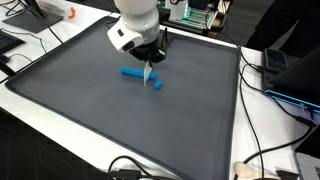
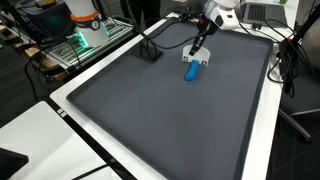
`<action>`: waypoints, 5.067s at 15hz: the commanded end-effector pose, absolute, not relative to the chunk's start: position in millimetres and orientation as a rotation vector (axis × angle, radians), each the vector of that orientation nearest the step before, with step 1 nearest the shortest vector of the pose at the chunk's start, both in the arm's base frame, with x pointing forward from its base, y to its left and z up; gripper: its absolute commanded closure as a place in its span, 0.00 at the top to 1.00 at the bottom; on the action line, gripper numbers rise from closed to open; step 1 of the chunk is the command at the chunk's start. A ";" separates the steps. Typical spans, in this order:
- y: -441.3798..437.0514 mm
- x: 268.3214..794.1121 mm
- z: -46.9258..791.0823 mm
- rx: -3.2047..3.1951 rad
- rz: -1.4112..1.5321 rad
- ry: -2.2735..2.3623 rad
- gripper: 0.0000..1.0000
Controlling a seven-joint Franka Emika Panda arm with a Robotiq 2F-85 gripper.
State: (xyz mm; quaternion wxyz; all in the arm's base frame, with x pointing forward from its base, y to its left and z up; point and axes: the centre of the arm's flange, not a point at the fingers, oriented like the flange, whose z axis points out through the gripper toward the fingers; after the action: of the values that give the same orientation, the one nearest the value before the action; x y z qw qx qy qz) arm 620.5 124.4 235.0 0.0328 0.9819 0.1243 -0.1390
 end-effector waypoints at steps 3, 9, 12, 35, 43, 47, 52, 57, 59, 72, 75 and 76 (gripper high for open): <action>116.9 586.6 233.9 3.028 -0.473 0.407 0.01; 120.0 584.5 261.5 3.020 -0.456 0.430 0.01; 119.1 586.2 279.2 3.015 -0.429 0.433 0.01; 97.7 638.6 260.9 2.974 -0.374 0.393 0.01; 98.7 642.7 237.0 2.964 -0.412 0.406 0.01; 99.4 636.5 219.0 2.969 -0.451 0.410 0.01; 95.8 628.6 209.3 2.973 -0.489 0.405 0.01; 92.6 614.9 214.0 2.986 -0.506 0.401 0.01; 89.6 607.1 216.3 2.990 -0.520 0.396 0.01; 85.0 588.8 248.8 2.976 -0.504 0.402 0.01; 84.6 591.1 263.8 2.972 -0.478 0.413 0.01; 84.4 592.4 268.8 2.969 -0.470 0.418 0.01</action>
State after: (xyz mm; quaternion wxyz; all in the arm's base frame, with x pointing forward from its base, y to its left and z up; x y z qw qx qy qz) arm 601.7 89.5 251.9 0.0521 0.9785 0.1274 -0.1535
